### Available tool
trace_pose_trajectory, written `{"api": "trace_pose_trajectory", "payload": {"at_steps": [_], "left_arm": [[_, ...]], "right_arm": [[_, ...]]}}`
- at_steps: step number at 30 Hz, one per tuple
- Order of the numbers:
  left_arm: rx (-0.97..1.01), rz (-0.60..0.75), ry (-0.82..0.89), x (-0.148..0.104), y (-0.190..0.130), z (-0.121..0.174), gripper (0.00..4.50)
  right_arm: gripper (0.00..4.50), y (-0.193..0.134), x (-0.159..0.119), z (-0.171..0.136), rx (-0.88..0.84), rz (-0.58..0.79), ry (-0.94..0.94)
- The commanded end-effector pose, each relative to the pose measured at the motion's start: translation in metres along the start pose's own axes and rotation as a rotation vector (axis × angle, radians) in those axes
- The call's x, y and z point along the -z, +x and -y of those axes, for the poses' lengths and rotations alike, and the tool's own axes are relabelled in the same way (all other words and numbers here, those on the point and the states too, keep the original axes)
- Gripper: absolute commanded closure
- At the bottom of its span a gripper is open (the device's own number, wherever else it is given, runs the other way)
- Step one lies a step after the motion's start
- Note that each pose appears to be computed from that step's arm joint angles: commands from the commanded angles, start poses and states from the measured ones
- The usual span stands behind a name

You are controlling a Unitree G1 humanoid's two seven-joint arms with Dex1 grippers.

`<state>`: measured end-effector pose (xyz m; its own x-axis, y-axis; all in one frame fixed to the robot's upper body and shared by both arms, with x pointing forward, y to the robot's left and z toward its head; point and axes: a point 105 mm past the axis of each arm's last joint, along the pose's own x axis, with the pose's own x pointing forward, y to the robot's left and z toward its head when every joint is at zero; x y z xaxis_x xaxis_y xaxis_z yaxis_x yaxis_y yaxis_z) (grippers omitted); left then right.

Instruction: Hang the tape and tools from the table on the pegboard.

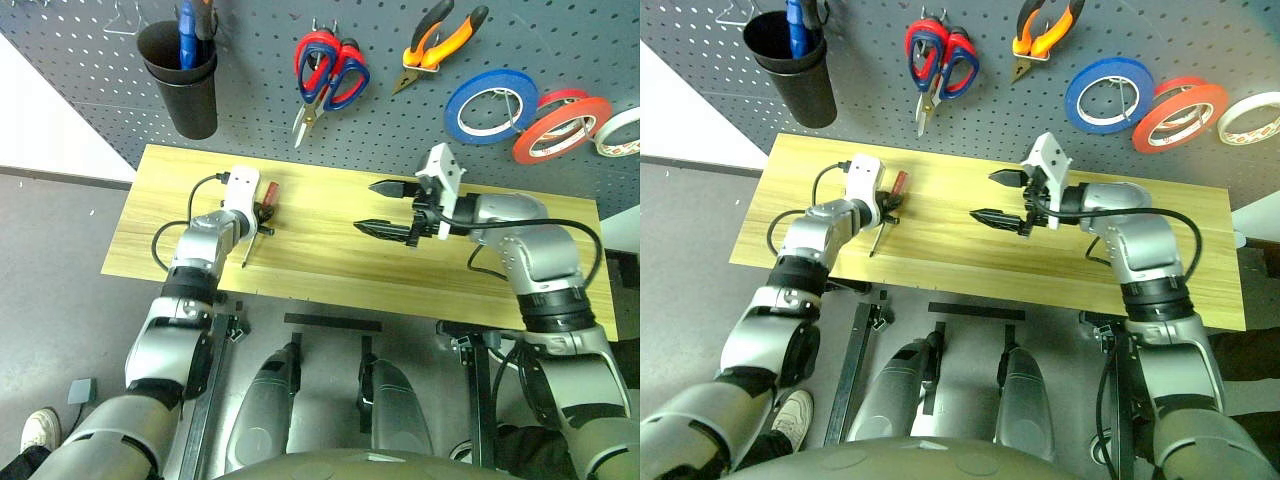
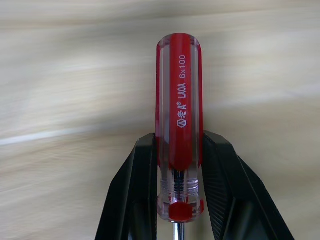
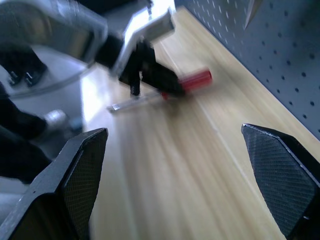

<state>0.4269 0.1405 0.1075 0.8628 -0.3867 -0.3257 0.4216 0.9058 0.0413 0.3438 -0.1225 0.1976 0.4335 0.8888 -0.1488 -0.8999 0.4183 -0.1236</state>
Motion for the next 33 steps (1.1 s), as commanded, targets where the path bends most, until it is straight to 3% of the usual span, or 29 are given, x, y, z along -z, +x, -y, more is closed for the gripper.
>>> {"api": "trace_pose_trajectory", "payload": {"at_steps": [1, 7, 12, 18, 23, 33], "left_arm": [[0.176, 0.141, 0.09, -0.028, -0.027, 0.021, 3.62], [0.378, 0.326, 0.166, -0.042, -0.067, 0.039, 3.62], [0.513, 0.631, 0.108, -0.089, -0.098, 0.051, 3.62], [0.495, 0.834, 0.137, -0.127, -0.117, 0.044, 3.62], [0.571, 0.962, 0.167, -0.157, -0.133, 0.055, 3.62], [0.414, 1.172, 0.128, -0.232, -0.149, 0.031, 3.62]], "right_arm": [[0.0, -0.024, -0.025, -0.013, -0.008, 0.089, -0.015], [0.0, -0.052, -0.045, -0.037, -0.038, 0.152, -0.032], [0.0, -0.073, -0.069, -0.04, -0.002, 0.196, -0.067], [0.0, -0.083, -0.096, -0.036, 0.024, 0.247, -0.104], [0.0, -0.08, -0.105, -0.028, 0.028, 0.267, -0.118], [0.0, -0.08, -0.126, -0.022, 0.046, 0.353, -0.122]]}}
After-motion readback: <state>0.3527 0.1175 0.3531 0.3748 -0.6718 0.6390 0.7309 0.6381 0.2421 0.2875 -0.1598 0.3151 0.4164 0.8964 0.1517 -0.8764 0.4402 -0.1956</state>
